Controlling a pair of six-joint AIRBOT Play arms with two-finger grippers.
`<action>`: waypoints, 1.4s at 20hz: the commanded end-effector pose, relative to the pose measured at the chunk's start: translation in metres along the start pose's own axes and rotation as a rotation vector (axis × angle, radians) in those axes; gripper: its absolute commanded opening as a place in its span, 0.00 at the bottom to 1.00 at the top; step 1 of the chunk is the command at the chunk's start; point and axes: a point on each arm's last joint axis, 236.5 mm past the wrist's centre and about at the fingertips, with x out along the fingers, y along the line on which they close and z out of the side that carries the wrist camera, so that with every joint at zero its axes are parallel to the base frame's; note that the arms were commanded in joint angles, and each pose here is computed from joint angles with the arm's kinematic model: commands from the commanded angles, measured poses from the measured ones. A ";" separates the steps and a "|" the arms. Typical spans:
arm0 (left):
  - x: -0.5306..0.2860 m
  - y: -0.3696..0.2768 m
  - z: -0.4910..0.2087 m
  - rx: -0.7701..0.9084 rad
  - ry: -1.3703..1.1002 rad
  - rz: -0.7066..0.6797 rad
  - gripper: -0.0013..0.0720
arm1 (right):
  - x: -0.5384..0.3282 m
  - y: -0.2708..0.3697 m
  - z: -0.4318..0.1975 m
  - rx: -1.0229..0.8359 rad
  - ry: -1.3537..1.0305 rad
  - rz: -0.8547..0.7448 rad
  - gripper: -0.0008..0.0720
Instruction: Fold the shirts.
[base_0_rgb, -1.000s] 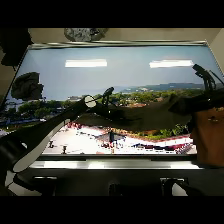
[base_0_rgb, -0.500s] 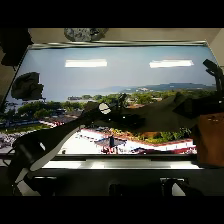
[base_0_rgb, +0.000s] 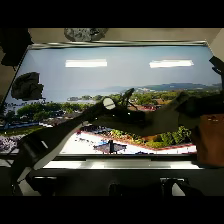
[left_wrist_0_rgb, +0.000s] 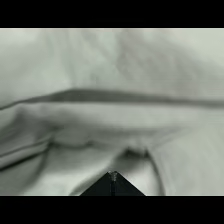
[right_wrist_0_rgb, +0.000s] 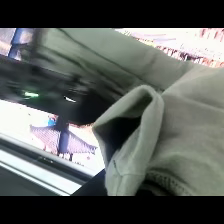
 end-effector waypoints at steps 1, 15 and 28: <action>-0.110 0.053 0.039 0.203 -0.059 0.339 0.05 | 0.012 -0.004 0.014 0.018 -0.022 0.025 0.07; -0.436 -0.008 0.061 0.267 -0.571 0.567 0.06 | 0.288 0.142 0.033 0.103 0.166 0.372 0.13; -0.441 0.052 0.049 0.250 -0.490 0.755 0.06 | 0.183 -0.077 -0.019 0.070 0.393 -0.025 0.90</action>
